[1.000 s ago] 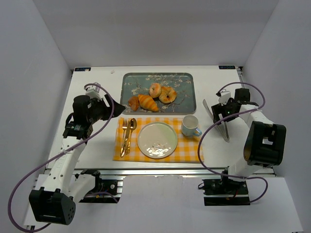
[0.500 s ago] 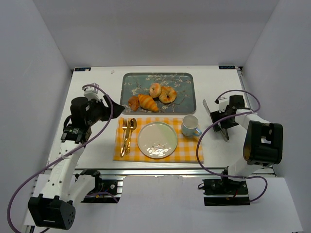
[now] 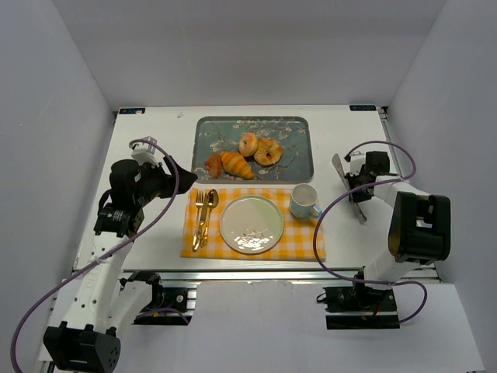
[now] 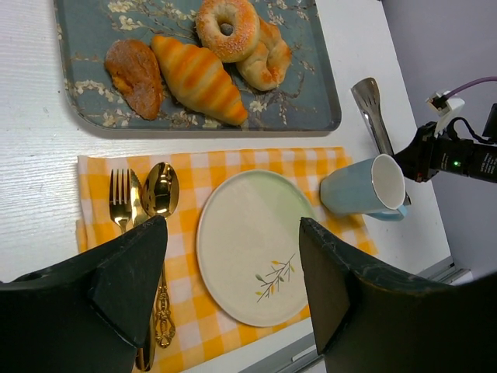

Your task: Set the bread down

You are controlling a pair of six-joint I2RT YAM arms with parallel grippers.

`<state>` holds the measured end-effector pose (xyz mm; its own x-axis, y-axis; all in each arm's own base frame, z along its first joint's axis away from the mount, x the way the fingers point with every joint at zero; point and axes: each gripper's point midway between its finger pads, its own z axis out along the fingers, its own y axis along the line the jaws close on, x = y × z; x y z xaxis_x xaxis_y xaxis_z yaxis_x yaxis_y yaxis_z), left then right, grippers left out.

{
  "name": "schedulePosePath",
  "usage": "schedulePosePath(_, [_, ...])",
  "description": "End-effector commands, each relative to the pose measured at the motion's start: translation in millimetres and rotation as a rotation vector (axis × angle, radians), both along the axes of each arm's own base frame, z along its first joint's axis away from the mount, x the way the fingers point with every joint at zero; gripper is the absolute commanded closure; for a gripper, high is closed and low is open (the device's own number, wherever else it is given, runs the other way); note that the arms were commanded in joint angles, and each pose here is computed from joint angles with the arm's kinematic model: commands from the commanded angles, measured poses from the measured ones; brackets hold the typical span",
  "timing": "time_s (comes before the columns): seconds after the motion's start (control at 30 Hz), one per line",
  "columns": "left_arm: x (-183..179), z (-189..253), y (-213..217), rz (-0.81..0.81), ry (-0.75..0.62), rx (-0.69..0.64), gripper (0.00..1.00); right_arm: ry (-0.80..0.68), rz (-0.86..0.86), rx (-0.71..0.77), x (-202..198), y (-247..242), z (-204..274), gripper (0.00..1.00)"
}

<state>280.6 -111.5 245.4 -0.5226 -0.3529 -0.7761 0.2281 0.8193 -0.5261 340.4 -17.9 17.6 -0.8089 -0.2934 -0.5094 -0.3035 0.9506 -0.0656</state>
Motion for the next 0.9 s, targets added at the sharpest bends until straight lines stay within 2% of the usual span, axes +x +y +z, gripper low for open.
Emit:
schedulePosePath(0.0, [-6, 5, 6, 0.019, -0.019, 0.016, 0.22, -0.059, 0.011, 0.002, 7, 1, 16, 0.98])
schedulePosePath(0.03, [-6, 7, 6, 0.021, -0.025, 0.019, 0.22, -0.132, 0.034, 0.027, 22, 7, 41, 0.98])
schedulePosePath(0.17, [-8, 11, 7, 0.019, -0.024, 0.028, 0.22, -0.275, 0.13, 0.131, 51, 34, 114, 0.95])
schedulePosePath(0.37, [-9, 14, 7, 0.017, -0.023, 0.032, 0.22, -0.377, 0.287, 0.197, 74, 97, 180, 0.8])
schedulePosePath(0.53, [-13, 19, 10, 0.028, -0.029, 0.039, 0.21, -0.369, 0.395, 0.248, 79, 150, 194, 0.66])
schedulePosePath(0.87, [-30, 17, 18, 0.067, -0.017, 0.049, 0.21, -0.379, 0.539, 0.295, 86, 213, 212, 0.58])
